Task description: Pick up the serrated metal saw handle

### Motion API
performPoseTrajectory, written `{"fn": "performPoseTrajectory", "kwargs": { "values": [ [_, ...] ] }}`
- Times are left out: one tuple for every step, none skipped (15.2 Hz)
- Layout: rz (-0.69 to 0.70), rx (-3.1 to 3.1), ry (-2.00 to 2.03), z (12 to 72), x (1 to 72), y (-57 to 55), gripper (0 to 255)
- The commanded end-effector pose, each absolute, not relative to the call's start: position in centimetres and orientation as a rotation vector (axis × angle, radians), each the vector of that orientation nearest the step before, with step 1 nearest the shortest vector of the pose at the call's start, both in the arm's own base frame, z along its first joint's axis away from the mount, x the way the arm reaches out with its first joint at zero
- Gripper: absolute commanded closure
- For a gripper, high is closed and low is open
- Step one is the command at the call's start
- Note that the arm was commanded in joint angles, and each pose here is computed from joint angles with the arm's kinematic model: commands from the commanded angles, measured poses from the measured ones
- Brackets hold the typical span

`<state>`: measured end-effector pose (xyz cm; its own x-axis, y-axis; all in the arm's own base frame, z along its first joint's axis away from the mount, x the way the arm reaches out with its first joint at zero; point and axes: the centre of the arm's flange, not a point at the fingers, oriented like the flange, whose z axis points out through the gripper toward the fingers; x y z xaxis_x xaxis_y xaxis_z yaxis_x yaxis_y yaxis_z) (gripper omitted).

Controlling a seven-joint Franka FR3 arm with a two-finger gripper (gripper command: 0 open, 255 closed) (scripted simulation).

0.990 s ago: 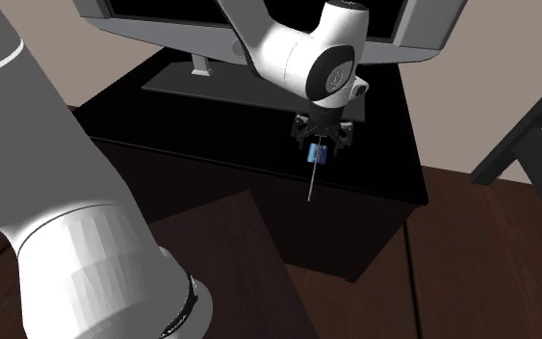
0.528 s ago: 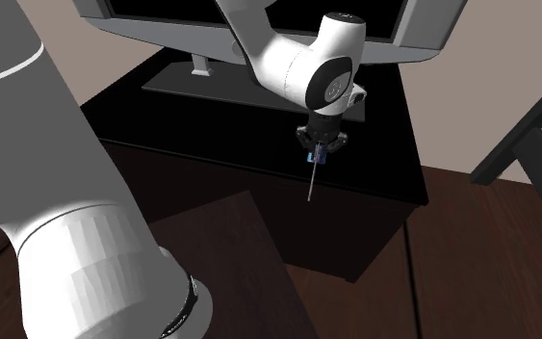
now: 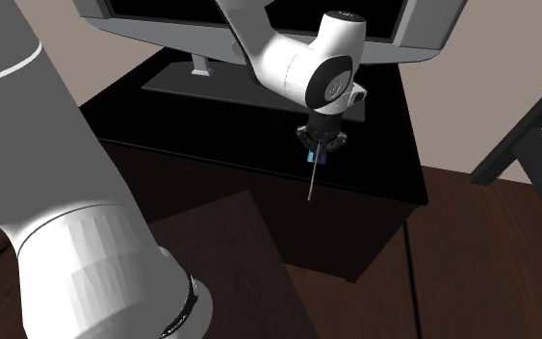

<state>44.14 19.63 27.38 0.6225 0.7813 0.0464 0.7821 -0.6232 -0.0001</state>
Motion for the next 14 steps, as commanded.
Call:
{"fn": "performPoseTrajectory", "kwargs": {
  "values": [
    [-0.065,-2.811,-1.355,28.2,44.1,19.6,255],
    [-0.065,-2.811,-1.355,28.7,44.1,19.6,255],
    [-0.065,-2.811,-1.355,29.2,44.1,19.6,255],
    [-0.065,-2.811,-1.355,29.7,44.1,19.6,255],
    [-0.065,-2.811,-1.355,30.3,44.1,19.6,255],
    [-0.065,-2.811,-1.355,30.8,44.1,19.6,255],
    [-0.065,-2.811,-1.355,31.3,44.1,19.6,255],
    [-0.065,-2.811,-1.355,31.8,44.1,19.6,255],
    [-0.065,-2.811,-1.355,32.4,44.1,19.6,255],
    [-0.065,-2.811,-1.355,32.9,44.1,19.6,255],
    [-0.065,-2.811,-1.355,33.4,44.1,19.6,255],
    [-0.065,-2.811,-1.355,34.0,44.1,19.6,255],
    [-0.065,-2.811,-1.355,34.5,44.1,19.6,255],
    [-0.065,-2.811,-1.355,35.0,44.1,19.6,255]
  ]
}}
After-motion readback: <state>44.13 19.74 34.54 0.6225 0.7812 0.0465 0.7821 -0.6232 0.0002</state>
